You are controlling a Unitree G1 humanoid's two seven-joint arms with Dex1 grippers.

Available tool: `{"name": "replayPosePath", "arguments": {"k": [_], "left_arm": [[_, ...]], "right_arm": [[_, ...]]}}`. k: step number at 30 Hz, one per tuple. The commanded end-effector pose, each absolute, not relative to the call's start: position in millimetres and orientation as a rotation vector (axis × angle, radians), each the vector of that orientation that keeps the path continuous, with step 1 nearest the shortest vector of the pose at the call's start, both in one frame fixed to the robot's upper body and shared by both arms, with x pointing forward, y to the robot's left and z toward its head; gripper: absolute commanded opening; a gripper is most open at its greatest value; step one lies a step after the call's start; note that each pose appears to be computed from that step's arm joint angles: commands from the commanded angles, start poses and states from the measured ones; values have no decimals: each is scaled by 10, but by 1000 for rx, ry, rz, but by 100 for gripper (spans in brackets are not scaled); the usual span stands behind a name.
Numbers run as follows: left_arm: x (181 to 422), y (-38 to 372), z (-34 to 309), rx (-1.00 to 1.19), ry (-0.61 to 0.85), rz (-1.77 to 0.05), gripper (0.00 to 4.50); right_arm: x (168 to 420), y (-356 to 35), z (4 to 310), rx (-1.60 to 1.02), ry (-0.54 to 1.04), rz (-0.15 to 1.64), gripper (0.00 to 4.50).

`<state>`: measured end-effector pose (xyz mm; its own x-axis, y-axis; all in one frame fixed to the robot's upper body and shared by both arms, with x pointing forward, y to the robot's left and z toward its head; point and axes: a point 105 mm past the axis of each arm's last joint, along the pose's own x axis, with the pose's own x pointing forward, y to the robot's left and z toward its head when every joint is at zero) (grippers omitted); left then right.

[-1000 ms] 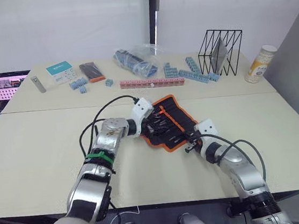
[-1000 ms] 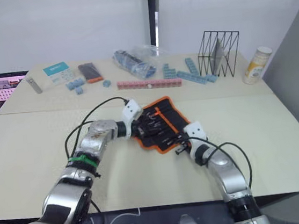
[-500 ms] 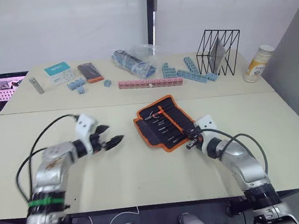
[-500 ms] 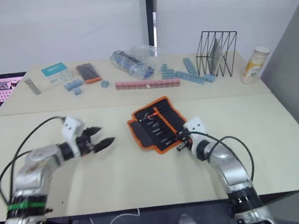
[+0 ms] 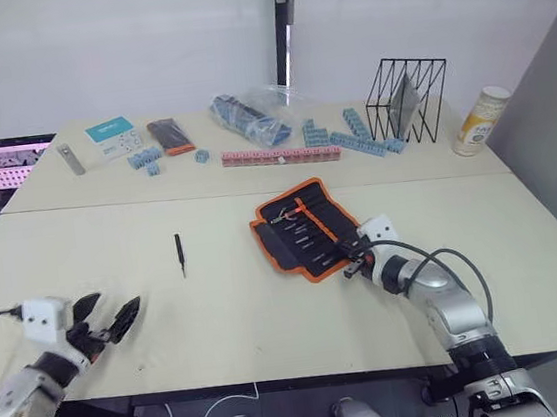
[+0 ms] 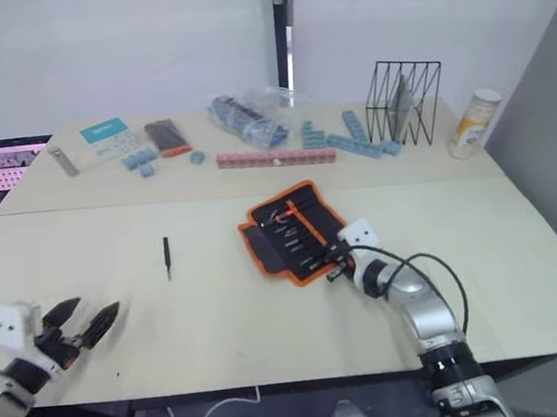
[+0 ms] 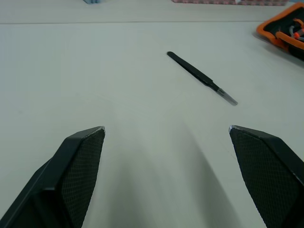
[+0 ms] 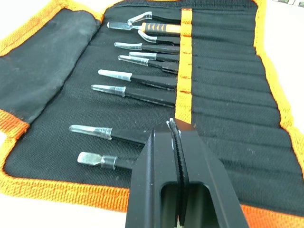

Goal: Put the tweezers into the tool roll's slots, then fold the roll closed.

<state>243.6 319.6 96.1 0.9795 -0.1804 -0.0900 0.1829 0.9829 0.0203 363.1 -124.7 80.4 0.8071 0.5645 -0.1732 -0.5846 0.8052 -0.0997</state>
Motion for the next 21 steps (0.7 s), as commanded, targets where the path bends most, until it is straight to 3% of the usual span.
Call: {"name": "replayPosePath", "arguments": {"k": [1, 5, 13, 21], "left_arm": [[2262, 3303, 1085, 54, 2, -78, 445], [2134, 3363, 1011, 44, 1, -2, 445], [2110, 3339, 978, 48, 4, 15, 445], [2383, 3192, 1124, 16, -48, 12, 445]], "right_arm": [[3626, -1299, 750, -158, 160, 616, 0], [3635, -1282, 741, -158, 165, 630, 0], [3649, -1273, 743, -163, 167, 645, 0], [3639, -1279, 746, -161, 165, 644, 0]]}}
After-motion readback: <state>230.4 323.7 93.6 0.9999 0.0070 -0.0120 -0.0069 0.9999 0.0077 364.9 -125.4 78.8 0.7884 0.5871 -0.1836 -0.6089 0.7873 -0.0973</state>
